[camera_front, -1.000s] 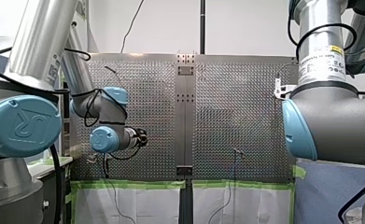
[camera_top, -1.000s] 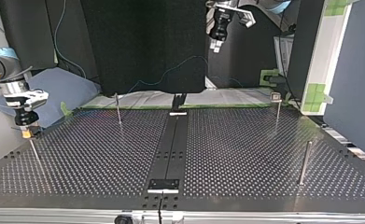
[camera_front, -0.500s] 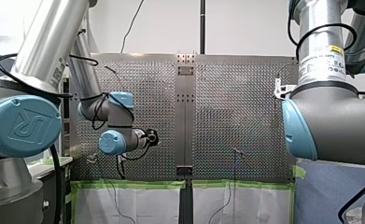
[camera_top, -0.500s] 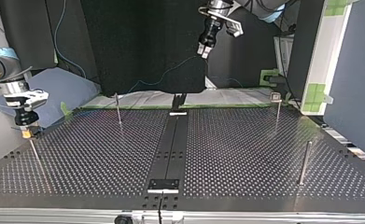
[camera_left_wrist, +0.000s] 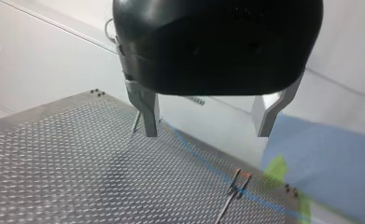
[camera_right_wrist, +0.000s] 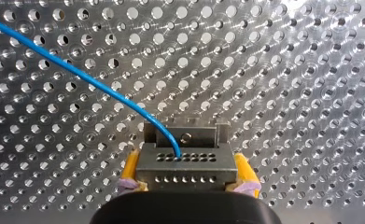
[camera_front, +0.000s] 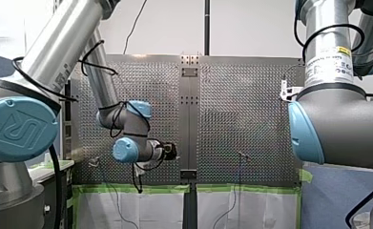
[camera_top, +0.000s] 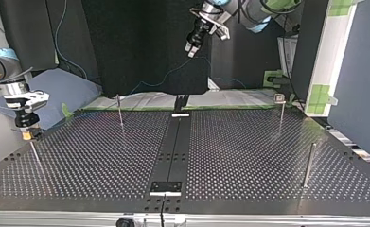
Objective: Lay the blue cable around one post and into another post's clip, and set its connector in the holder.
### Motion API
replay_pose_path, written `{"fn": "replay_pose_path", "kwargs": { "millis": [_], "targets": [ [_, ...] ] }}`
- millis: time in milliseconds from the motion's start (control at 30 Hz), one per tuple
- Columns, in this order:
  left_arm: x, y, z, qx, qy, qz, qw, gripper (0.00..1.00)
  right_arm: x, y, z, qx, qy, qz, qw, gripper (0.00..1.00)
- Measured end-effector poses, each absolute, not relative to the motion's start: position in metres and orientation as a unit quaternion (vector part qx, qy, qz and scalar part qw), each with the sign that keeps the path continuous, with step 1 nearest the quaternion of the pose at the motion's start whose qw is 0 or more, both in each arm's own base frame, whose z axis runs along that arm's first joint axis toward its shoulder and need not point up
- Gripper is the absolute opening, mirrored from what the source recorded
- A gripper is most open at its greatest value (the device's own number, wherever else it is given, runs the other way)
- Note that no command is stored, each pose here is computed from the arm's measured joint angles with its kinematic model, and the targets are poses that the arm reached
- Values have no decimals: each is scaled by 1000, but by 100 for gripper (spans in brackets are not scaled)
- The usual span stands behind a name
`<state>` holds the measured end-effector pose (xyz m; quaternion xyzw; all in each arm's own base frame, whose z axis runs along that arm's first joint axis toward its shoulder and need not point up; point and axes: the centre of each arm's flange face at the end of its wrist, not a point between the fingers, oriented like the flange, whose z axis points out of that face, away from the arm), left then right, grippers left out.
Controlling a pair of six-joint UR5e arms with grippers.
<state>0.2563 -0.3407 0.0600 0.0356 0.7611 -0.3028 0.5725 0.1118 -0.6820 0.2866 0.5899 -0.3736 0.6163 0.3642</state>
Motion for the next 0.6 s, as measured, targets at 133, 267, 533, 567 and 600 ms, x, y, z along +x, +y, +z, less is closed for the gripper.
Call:
{"fn": "replay_pose_path", "kwargs": {
  "millis": [133,267,533,567,600],
  "targets": [
    [255,-355,50,42,773,-323,545,100,112,-682,287,590,-374,616,364,0],
    [251,-369,40,51,783,-342,517,100,112,-682,287,590,-374,616,364,0],
    [242,-395,21,57,801,-368,469,100,112,-682,287,590,-374,616,364,0],
    [242,-396,19,55,802,-369,466,100,112,-682,286,590,-374,616,364,0],
    [243,-398,17,53,804,-370,463,100,112,-682,286,590,-374,616,364,0]
  ]
}}
